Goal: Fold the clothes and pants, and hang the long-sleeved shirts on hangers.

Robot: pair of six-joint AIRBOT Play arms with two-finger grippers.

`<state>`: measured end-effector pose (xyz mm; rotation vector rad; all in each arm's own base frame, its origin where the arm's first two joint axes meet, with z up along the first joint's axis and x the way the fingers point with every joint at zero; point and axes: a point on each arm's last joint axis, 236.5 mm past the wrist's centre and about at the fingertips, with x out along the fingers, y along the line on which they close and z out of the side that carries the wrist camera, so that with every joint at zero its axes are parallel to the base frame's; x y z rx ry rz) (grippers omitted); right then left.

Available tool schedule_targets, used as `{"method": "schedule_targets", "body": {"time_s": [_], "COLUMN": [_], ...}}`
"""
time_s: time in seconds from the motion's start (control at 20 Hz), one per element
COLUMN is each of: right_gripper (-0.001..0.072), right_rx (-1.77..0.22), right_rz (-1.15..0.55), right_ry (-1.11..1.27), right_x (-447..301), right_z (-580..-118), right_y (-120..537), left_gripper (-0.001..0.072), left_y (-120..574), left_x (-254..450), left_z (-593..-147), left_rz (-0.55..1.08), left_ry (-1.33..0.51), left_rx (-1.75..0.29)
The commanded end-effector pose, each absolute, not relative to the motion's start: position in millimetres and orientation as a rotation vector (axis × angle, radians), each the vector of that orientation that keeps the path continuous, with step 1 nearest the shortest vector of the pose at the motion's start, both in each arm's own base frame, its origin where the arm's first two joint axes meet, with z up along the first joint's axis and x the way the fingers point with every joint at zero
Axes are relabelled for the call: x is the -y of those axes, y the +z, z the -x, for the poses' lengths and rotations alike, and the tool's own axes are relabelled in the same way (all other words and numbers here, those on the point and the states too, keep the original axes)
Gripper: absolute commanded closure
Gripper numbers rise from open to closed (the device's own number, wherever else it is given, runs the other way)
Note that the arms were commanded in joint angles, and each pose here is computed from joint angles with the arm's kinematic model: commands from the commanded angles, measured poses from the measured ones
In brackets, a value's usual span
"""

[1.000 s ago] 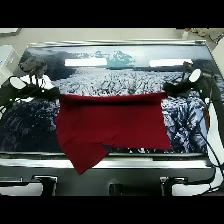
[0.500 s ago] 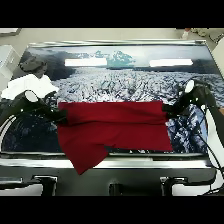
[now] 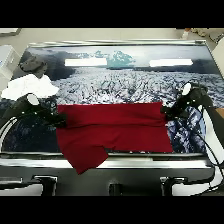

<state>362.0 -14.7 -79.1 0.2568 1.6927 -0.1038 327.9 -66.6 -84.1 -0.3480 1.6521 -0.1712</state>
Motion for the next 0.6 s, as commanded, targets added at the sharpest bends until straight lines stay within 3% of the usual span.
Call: {"method": "schedule_targets", "body": {"time_s": [0.0,0.05,0.1,0.2,0.45,0.55], "right_gripper": [0.0539,0.0277,0.0195,0.014,0.0141,0.0141], "right_rx": [-1.691,-1.715,-1.742,-1.822,-1.879,-1.863], "right_rz": [-0.266,-0.249,-0.231,-0.3,-0.478,-0.471], "right_ry": [-0.106,-0.102,-0.077,-0.106,-0.216,-0.205], "right_x": [13.3,15.7,21.3,43.4,80.3,74.5], "right_z": [-363.1,-358.3,-353.1,-331.7,-278.4,-266.5], "right_y": [-79.6,-75.6,-69.2,-55.6,-46.8,-55.6], "left_gripper": [0.0434,0.0138,0.005,0.005,0.0069,0.0125], "left_y": [-81.9,-77.3,-69.9,-53.0,-69.5,-85.1], "left_x": [61.7,59.9,55.2,42.7,48.6,67.9], "left_z": [-329.3,-325.6,-319.1,-302.6,-213.5,-172.5], "left_rz": [0.368,0.372,0.365,0.37,0.458,0.521], "left_ry": [-0.164,-0.168,-0.185,-0.218,-0.21,-0.251], "left_rx": [-1.649,-1.67,-1.702,-1.748,-1.847,-1.882]}}
